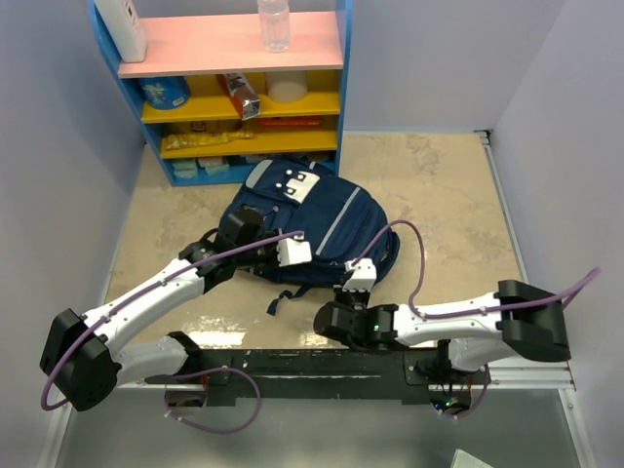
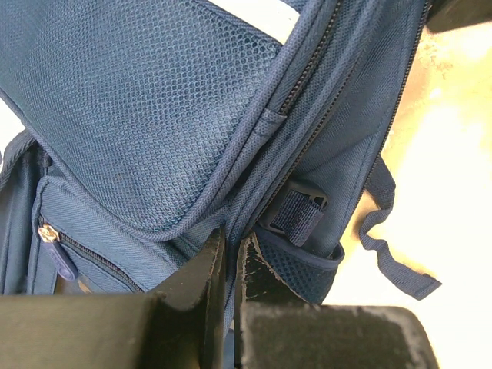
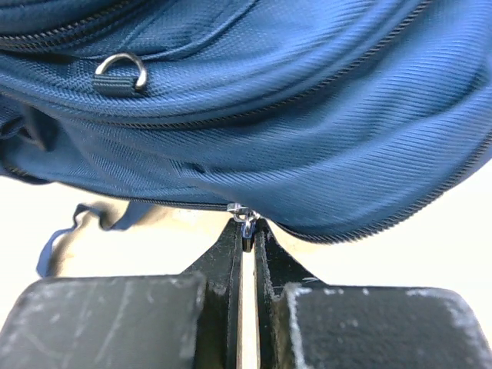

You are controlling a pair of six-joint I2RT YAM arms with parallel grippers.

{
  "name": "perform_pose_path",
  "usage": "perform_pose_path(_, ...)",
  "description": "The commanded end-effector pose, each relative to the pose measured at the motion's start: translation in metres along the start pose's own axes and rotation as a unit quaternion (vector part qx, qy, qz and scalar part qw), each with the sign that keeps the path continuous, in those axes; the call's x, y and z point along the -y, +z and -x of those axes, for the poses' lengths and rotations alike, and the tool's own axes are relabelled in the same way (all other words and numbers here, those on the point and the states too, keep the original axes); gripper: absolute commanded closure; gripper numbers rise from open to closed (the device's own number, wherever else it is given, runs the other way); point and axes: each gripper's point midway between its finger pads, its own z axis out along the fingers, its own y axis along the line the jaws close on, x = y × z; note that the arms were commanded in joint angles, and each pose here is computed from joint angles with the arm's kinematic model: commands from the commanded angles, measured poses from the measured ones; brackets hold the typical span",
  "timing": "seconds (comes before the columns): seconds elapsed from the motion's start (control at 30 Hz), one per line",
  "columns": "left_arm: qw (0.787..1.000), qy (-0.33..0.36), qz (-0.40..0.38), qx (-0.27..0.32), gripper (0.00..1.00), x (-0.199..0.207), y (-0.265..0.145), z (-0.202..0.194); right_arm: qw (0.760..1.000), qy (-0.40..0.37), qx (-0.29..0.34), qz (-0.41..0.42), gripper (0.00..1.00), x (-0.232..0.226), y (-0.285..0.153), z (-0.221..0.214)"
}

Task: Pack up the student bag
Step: Zip the student bag at the center of the board.

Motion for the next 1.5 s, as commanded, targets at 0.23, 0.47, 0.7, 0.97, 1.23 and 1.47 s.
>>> perform_pose_path(0.23,1.000,0.000,0.002,0.008,1.00,0.004,-0.002,-0.002,0.998,0.057,-0.020,0.023,1.00,0.028,-0.016,0.027)
perform_pose_path(0.47,1.000,0.007,-0.002,-0.003,1.00,0.011,-0.004,-0.012,0.995,0.090,-0.042,0.023,1.00,0.055,-0.019,0.032)
perform_pose_path(0.7,1.000,0.017,-0.010,-0.013,1.00,0.018,-0.006,-0.019,0.994,0.096,-0.058,0.014,1.00,0.070,-0.018,0.032)
perform_pose_path(0.97,0.996,0.050,0.000,-0.080,1.00,0.031,-0.026,-0.063,0.986,0.069,-0.103,0.110,1.00,0.027,-0.026,0.035)
perform_pose_path(1.23,0.990,0.018,0.021,-0.139,1.00,0.016,-0.055,-0.118,0.962,0.069,-0.150,0.218,1.00,-0.007,-0.046,0.023)
perform_pose_path(1.47,0.988,0.008,0.041,-0.151,1.00,0.012,-0.067,-0.130,0.954,0.068,-0.171,0.238,1.00,-0.017,-0.050,0.015)
